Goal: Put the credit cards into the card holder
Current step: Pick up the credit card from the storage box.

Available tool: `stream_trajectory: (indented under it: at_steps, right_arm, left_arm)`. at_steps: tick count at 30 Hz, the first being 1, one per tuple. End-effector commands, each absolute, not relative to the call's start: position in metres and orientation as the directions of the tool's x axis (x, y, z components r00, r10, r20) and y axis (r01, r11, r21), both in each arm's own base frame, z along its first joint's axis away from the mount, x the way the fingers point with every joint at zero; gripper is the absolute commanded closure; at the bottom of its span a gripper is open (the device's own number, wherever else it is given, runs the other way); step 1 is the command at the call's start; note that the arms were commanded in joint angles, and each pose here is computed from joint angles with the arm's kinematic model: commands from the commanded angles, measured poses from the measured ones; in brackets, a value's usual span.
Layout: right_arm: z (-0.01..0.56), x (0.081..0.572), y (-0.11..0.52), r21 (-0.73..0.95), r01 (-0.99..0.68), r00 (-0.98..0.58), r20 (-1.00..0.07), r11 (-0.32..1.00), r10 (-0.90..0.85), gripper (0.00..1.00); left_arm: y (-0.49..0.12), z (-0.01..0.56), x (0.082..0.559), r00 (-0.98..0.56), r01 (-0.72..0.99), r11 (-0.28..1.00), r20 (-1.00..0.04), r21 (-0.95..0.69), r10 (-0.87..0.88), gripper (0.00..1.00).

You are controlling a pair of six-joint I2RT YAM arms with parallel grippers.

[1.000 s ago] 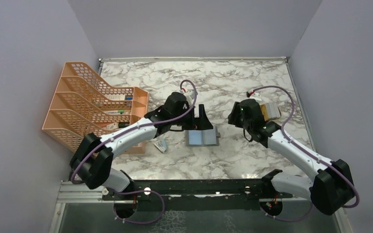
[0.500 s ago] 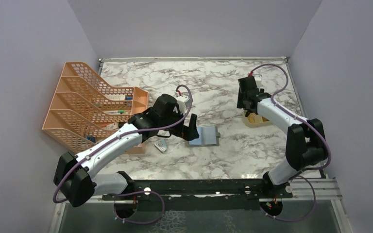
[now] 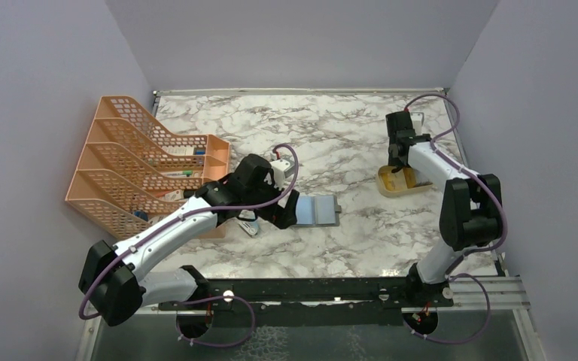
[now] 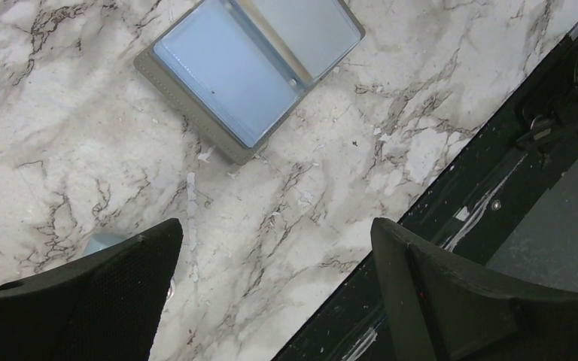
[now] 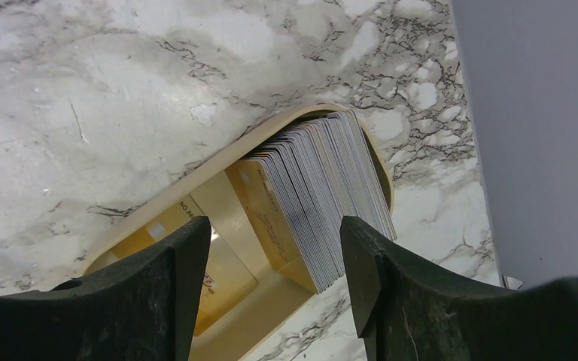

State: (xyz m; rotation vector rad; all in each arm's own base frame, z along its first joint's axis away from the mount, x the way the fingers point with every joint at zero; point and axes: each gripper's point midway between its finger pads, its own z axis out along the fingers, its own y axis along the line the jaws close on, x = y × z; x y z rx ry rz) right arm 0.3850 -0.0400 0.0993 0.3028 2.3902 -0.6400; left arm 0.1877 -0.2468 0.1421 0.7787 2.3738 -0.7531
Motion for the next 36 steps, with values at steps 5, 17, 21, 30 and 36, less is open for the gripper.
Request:
stream_trajectory:
  at_steps: [5, 17, 21, 30, 36]
  right_arm:
    - [0.093, 0.381, -0.069, -0.505, 0.347, -0.822, -0.570, 0.790, -0.004, 0.37]
    - [0.070, 0.378, -0.077, -0.524, 0.337, -0.850, -0.526, 0.782, 0.014, 0.41]
    - [0.074, 0.375, -0.079, -0.534, 0.352, -0.850, -0.525, 0.769, 0.024, 0.44]
    - [0.095, 0.373, -0.085, -0.554, 0.371, -0.840, -0.543, 0.745, 0.014, 0.49]
    - [0.097, 0.378, -0.081, -0.537, 0.349, -0.837, -0.548, 0.768, -0.002, 0.66]
  left_arm:
    - [-0.235, 0.143, 0.193, -0.670, 0.650, 0.708, -0.649, -0.277, 0.361, 0.01]
    - [-0.232, 0.144, 0.195, -0.665, 0.646, 0.715, -0.655, -0.266, 0.357, 0.01]
    - [-0.232, 0.144, 0.195, -0.664, 0.645, 0.717, -0.657, -0.263, 0.357, 0.01]
    - [-0.233, 0.142, 0.193, -0.671, 0.647, 0.712, -0.648, -0.275, 0.359, 0.01]
    - [-0.234, 0.137, 0.192, -0.682, 0.644, 0.710, -0.633, -0.284, 0.366, 0.01]
